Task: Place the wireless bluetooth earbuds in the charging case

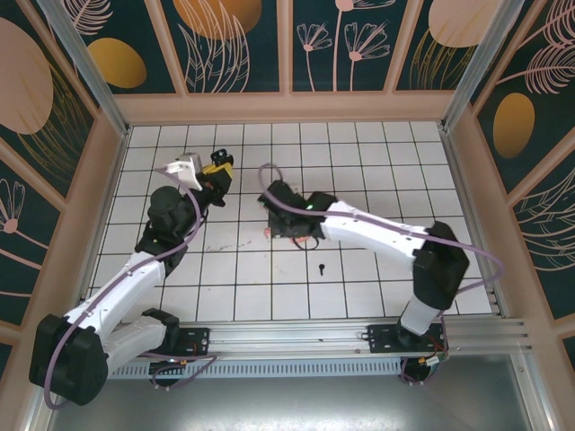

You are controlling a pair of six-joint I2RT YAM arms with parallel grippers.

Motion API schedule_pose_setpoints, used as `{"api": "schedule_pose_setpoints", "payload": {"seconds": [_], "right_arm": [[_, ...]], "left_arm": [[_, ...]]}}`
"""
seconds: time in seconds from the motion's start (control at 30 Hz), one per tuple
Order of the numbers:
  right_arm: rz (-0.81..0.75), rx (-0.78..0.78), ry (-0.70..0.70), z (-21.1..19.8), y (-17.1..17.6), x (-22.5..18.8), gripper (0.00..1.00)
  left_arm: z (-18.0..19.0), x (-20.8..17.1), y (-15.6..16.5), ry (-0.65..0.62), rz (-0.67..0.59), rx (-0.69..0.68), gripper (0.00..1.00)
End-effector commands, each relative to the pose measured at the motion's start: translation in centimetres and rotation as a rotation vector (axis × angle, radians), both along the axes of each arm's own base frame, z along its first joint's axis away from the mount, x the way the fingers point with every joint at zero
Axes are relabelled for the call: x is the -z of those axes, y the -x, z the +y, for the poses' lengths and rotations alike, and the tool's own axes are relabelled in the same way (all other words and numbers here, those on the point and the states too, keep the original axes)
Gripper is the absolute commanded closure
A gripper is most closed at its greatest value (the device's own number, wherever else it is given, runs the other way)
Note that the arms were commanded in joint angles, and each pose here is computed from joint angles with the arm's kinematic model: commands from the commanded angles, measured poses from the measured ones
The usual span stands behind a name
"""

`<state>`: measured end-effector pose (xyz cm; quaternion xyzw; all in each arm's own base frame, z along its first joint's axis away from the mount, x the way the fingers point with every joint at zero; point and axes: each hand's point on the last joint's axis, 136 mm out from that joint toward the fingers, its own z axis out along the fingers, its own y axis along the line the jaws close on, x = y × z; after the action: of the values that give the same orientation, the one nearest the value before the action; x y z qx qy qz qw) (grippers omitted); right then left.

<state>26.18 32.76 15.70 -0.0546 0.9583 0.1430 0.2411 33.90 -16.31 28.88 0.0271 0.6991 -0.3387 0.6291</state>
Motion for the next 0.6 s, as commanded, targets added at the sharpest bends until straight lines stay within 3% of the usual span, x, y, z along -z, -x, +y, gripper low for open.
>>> {"api": "schedule_pose_setpoints", "payload": {"seconds": [0.0,0.23,0.57], "right_arm": [[-0.096,-0.005,-0.026,-2.0,-2.0,-3.3,0.83],[-0.245,-0.033,-0.105,-3.7,-4.7,-10.7,0.83],[-0.407,-0.164,-0.232,-1.6,-4.9,-18.0,0.83]], "left_arm": [[-1.0,-0.8,1.9,0.004,-0.158,0.091,1.0],[-2.0,1.5,3.6,-0.072,-0.252,0.171,1.0],[-6.1,2.6,5.8,-0.236,-0.413,0.299,1.0]]}}
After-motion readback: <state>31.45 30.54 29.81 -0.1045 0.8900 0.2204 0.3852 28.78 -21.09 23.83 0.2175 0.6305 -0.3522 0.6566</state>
